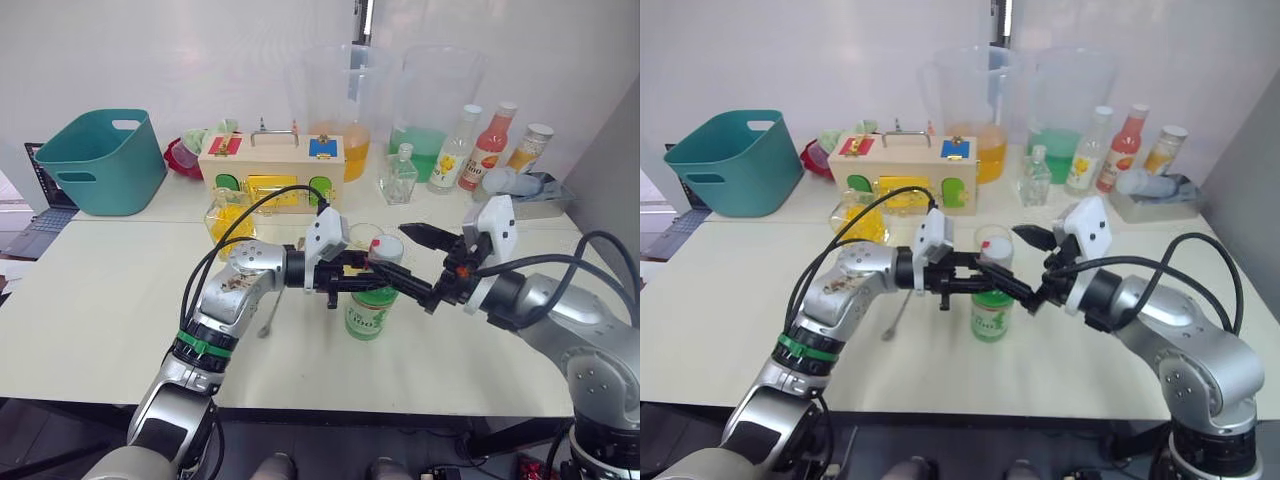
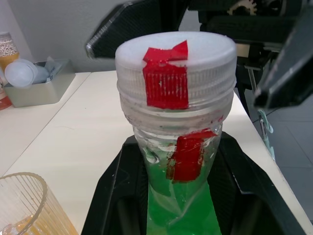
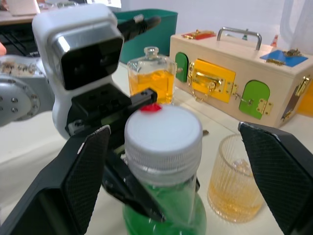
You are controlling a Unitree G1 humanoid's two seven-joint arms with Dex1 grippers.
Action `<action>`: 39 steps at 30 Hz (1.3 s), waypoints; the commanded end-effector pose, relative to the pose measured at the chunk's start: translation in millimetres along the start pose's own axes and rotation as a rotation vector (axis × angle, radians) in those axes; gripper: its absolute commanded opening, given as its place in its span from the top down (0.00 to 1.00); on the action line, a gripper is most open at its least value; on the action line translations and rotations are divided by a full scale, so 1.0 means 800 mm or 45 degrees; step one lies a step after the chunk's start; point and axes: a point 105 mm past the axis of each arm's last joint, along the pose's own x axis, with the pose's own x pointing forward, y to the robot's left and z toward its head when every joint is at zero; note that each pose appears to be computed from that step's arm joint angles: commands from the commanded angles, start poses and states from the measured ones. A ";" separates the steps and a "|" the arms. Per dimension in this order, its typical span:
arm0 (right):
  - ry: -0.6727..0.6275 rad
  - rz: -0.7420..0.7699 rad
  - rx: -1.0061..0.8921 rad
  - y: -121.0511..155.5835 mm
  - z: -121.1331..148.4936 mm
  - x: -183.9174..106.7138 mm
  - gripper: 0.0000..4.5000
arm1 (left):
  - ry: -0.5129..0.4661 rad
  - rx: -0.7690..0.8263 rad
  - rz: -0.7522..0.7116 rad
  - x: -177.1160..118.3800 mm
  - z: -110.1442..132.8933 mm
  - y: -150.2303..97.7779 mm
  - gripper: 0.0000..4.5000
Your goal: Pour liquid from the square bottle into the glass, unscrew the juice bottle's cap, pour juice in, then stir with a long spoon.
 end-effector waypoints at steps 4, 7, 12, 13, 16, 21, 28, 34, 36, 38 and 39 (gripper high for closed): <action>-0.060 -0.045 -0.028 0.008 0.005 -0.006 0.01 | 0.007 0.038 -0.036 0.008 0.001 -0.005 0.72; -0.067 -0.035 -0.011 0.012 0.004 -0.003 0.01 | 0.002 0.036 -0.035 0.008 0.002 -0.005 0.72; -0.100 -0.019 0.011 0.013 0.009 0.003 0.19 | 0.005 0.038 -0.032 0.007 0.002 -0.004 0.72; -0.108 -0.021 0.016 0.011 0.011 0.003 0.30 | 0.007 0.038 -0.029 0.006 0.001 -0.004 0.72; -0.118 -0.017 0.023 0.009 0.014 0.004 0.36 | 0.011 0.038 -0.022 0.004 0.000 -0.004 0.72; -0.116 -0.007 0.025 0.009 0.015 0.006 0.36 | 0.013 0.039 -0.018 0.003 0.000 -0.003 0.72; -0.099 0.001 0.021 0.008 0.013 0.007 0.36 | 0.013 0.044 -0.015 0.003 0.001 -0.003 0.72; -0.076 0.055 0.019 0.009 0.013 0.007 0.63 | 0.014 0.047 -0.010 0.003 0.002 -0.003 0.72; -0.060 0.089 0.019 0.010 0.012 0.007 0.63 | 0.013 0.048 -0.009 0.003 0.002 -0.003 0.72; 0.036 0.231 -0.016 0.015 0.003 0.005 0.63 | 0.009 0.048 -0.004 0.004 0.003 -0.003 0.72; 0.065 0.275 -0.029 0.016 0.001 0.003 0.63 | 0.007 0.047 -0.003 0.004 0.004 -0.003 0.72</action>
